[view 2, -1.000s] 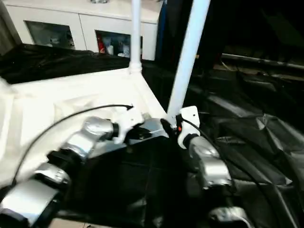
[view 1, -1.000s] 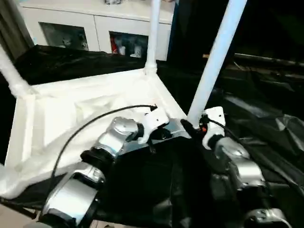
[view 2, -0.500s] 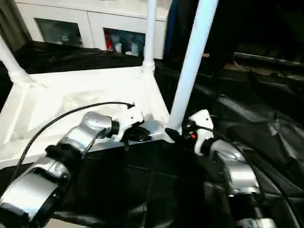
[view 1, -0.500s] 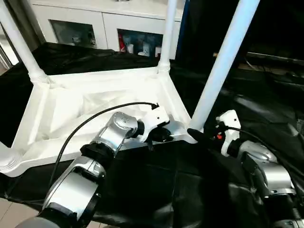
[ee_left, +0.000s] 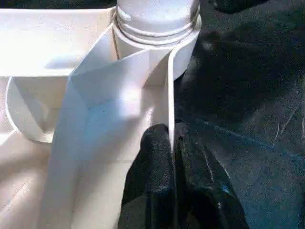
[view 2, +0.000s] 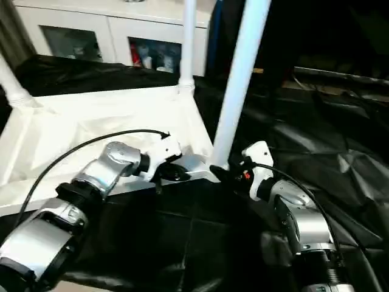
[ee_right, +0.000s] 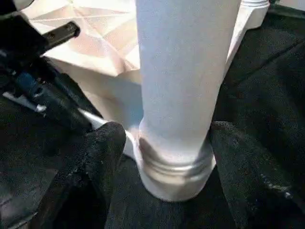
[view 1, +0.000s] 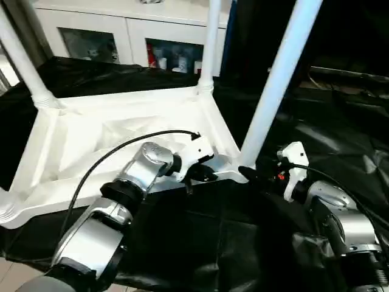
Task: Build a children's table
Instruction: Rotate leg to tighten
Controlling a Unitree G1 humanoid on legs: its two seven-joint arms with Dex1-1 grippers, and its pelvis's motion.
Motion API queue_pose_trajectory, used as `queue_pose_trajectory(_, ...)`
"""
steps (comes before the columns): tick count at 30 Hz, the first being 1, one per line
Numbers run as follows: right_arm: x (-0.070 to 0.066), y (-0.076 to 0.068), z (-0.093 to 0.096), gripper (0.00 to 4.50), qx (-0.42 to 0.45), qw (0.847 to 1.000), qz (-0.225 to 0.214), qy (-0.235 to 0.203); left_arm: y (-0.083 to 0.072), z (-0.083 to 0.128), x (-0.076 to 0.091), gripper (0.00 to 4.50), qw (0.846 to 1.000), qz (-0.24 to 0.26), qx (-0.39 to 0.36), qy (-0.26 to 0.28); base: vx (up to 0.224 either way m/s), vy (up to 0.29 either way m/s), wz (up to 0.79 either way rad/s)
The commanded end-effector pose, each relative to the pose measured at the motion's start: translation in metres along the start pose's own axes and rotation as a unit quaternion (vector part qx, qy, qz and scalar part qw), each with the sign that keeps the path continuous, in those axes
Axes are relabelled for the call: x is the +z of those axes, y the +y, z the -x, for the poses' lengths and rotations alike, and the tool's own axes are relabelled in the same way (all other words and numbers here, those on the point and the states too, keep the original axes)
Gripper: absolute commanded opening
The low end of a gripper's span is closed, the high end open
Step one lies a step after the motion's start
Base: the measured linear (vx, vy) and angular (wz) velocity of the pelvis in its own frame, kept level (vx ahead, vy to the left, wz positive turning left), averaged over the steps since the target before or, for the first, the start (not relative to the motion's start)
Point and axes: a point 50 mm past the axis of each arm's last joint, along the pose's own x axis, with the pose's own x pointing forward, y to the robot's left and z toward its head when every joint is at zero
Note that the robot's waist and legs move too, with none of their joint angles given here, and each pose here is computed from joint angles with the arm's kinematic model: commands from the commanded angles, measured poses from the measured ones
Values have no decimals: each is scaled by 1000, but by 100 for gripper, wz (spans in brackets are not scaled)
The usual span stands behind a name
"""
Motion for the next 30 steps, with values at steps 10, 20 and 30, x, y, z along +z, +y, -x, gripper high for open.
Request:
queue_pose_trajectory(10,-1,18,-10,308,102,994,27,18,-20,16,-26,4,994,-57,-99,-2,0,0,0)
queue_pose_trajectory(20,-3,21,-7,308,169,985,33,30,-25,28,-32,4,990,-53,-127,-11,0,0,0)
queue_pose_trajectory(30,-3,19,-17,235,189,981,30,33,-25,34,-36,0,992,-52,-117,-6,0,0,0)
